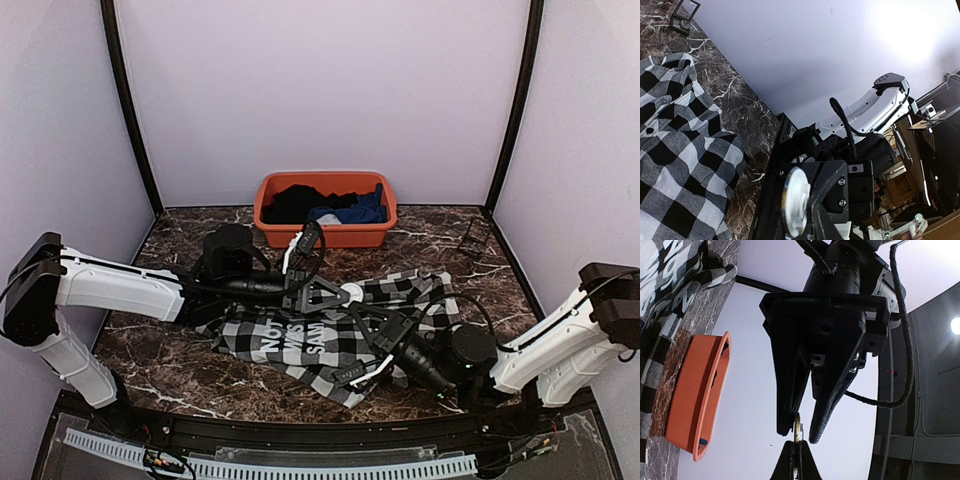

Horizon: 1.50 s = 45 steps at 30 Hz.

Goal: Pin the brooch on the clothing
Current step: Pass from the right arm to the left, then pass from the left arm to the right

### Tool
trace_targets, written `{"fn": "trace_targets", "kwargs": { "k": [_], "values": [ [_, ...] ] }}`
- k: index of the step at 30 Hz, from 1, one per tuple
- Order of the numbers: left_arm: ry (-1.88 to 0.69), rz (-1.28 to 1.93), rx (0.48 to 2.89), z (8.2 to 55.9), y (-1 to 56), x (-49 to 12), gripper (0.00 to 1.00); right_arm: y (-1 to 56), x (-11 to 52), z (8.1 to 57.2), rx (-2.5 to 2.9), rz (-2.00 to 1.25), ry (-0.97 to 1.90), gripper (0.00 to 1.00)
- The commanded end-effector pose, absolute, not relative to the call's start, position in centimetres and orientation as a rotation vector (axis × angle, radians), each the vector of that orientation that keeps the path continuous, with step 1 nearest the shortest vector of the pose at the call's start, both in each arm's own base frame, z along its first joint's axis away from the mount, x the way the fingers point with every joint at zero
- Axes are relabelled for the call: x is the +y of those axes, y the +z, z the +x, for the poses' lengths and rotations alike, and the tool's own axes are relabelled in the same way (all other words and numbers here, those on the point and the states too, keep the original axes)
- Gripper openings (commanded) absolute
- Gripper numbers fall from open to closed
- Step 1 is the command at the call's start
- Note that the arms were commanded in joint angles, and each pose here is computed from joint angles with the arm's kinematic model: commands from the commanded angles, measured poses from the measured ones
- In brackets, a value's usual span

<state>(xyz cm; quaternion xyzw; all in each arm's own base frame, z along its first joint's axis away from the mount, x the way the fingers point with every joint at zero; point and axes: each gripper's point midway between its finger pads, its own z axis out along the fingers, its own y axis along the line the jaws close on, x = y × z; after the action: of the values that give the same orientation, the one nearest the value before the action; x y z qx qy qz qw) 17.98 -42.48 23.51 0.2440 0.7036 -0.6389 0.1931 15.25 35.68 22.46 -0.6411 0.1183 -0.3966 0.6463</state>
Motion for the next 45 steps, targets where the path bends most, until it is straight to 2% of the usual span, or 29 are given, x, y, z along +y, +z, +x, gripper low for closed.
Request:
{"fn": "trace_targets", "kwargs": {
  "k": [1,6,10,11,16,21,22,24,29,34,39,43,45],
  "values": [
    [-1.823,0.719,1.903,17.6,25.1,-42.7,0.14,31.1,32.4,15.2,0.333,-1.080,-0.974,0.00],
    [-1.821,0.715,1.903,17.6,25.0,-42.7,0.02,31.1,32.4,15.2,0.333,-1.080,-0.976,0.00],
    [-1.817,0.715,1.897,17.7,25.1,-42.7,0.01,31.2,32.5,15.3,0.336,-1.078,-0.973,0.00],
    [-1.816,0.715,1.896,17.7,25.1,-42.7,0.01,31.2,32.4,15.3,0.338,-1.077,-0.971,0.05],
    [-1.762,0.743,1.903,17.7,24.7,-42.4,0.01,32.4,31.6,15.2,0.378,-1.029,-0.928,0.45],
    [-1.593,0.785,1.961,18.2,23.5,-41.2,0.01,34.7,29.8,15.3,0.501,-0.960,-0.774,0.69],
    [-1.551,0.799,1.954,18.4,23.3,-41.0,0.01,35.0,29.6,15.6,0.550,-0.966,-0.718,0.72],
    [-1.480,0.827,1.963,18.6,23.2,-40.4,0.01,35.1,29.8,16.0,0.671,-1.009,-0.564,0.74],
    [-1.305,0.934,1.993,18.6,22.6,-38.9,0.01,35.4,30.4,14.8,1.077,-1.175,0.203,0.78],
    [-1.219,1.023,1.989,18.2,22.7,-38.1,0.01,34.5,30.4,13.4,1.227,-1.276,0.406,0.85],
    [-1.182,1.119,1.965,17.3,23.2,-37.3,0.01,31.7,33.4,11.8,1.424,-1.375,0.668,0.86],
    [-1.191,1.179,1.930,16.4,23.9,-37.1,0.01,30.9,35.0,10.8,1.529,-1.408,0.946,0.83],
    [-1.205,1.205,1.910,15.9,24.1,-36.9,0.01,31.5,35.4,10.4,1.539,-1.401,1.100,0.78]
  ]
}}
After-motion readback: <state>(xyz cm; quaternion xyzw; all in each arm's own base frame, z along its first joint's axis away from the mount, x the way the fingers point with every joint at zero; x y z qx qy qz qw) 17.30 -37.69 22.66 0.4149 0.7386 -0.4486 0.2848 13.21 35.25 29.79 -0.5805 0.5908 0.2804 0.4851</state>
